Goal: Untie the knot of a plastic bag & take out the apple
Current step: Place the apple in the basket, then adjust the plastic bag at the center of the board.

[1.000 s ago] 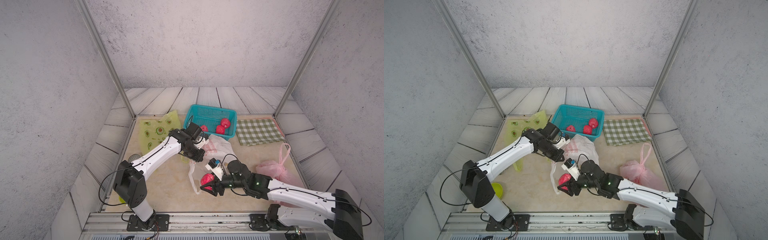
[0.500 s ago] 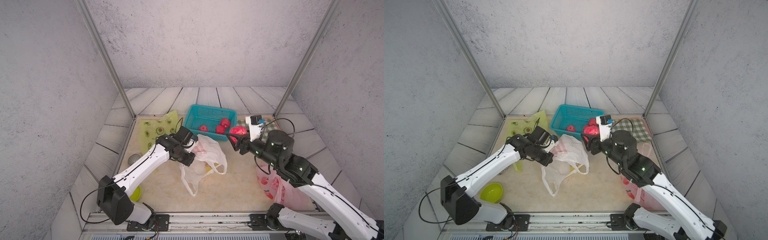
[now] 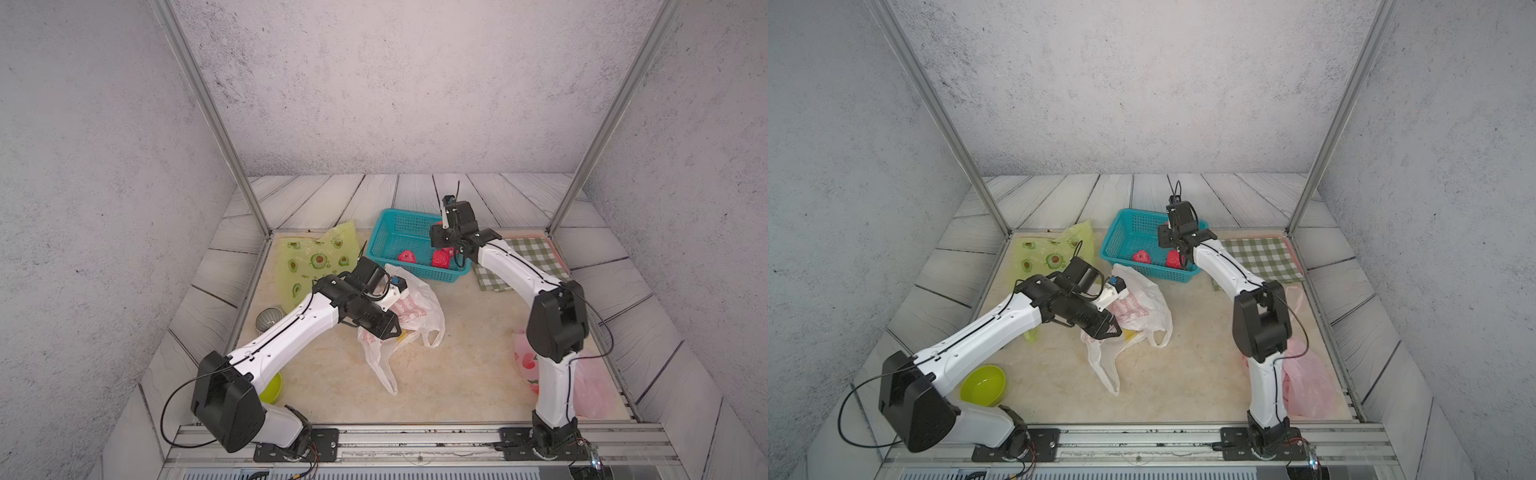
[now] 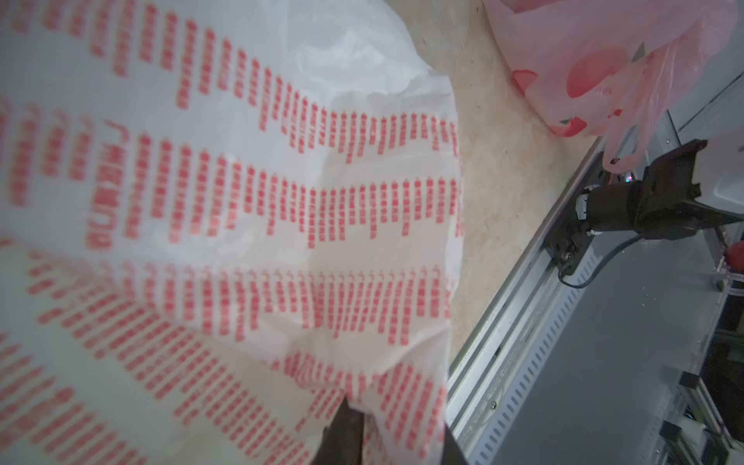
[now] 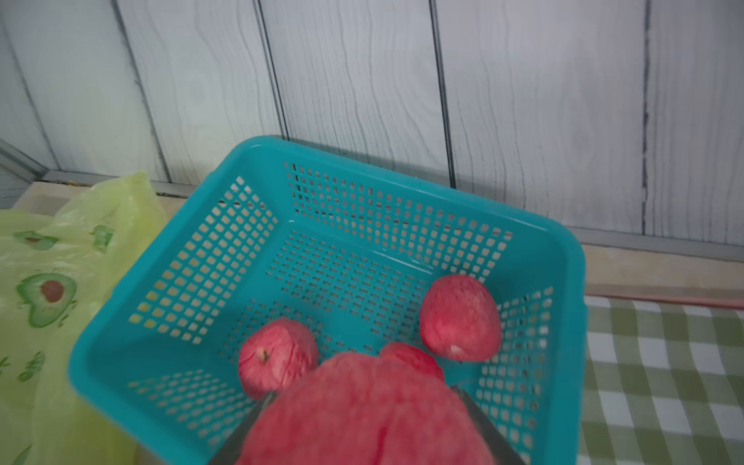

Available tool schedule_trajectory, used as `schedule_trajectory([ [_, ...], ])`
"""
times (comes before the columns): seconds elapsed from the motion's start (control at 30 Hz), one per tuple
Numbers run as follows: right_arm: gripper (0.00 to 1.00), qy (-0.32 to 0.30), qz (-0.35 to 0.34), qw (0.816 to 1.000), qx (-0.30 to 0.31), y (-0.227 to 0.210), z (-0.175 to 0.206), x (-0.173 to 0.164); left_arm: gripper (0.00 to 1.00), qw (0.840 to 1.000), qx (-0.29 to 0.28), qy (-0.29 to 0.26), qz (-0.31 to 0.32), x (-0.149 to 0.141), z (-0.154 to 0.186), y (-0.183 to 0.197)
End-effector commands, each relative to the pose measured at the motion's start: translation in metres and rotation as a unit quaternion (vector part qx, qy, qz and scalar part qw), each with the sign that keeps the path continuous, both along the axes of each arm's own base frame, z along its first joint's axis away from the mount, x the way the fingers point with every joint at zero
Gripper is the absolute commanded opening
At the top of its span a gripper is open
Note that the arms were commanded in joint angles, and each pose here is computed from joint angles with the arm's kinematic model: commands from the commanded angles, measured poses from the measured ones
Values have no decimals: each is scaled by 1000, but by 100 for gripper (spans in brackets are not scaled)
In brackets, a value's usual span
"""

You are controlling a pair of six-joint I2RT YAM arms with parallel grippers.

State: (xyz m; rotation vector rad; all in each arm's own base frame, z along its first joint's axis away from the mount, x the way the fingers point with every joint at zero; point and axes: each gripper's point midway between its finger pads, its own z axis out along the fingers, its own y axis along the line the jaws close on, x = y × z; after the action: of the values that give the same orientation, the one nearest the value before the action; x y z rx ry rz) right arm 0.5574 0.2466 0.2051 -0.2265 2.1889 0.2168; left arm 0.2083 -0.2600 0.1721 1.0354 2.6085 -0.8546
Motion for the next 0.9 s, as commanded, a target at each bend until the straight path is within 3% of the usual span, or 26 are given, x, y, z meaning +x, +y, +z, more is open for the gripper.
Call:
schedule_trajectory([
  [0.0, 47, 9, 14, 999, -30, 10, -15, 22, 25, 998, -41, 30, -36, -13, 2, -12],
  [0.23, 54, 31, -4, 999, -23, 6, -46, 49, 25, 998, -34, 42, -42, -13, 1, -12],
  [0.33, 85, 32, 8, 999, -19, 7, -49, 46, 25, 998, -33, 36, -40, -12, 3, -11],
  [0.47, 100, 18, 27, 999, -16, 8, -32, 37, 39, 999, -39, 17, -27, -7, 9, -10],
  [0.63, 98, -2, 34, 999, 9, 2, 20, 7, 46, 998, -48, -32, 24, 14, 24, -2],
  [0.73, 89, -23, 59, 996, 67, 7, 58, -30, 44, 991, -53, -86, 88, 32, 54, 12],
  [0.87, 78, -48, 126, 981, 140, 28, 108, -86, 44, 978, -108, -130, 119, 36, 105, 17],
])
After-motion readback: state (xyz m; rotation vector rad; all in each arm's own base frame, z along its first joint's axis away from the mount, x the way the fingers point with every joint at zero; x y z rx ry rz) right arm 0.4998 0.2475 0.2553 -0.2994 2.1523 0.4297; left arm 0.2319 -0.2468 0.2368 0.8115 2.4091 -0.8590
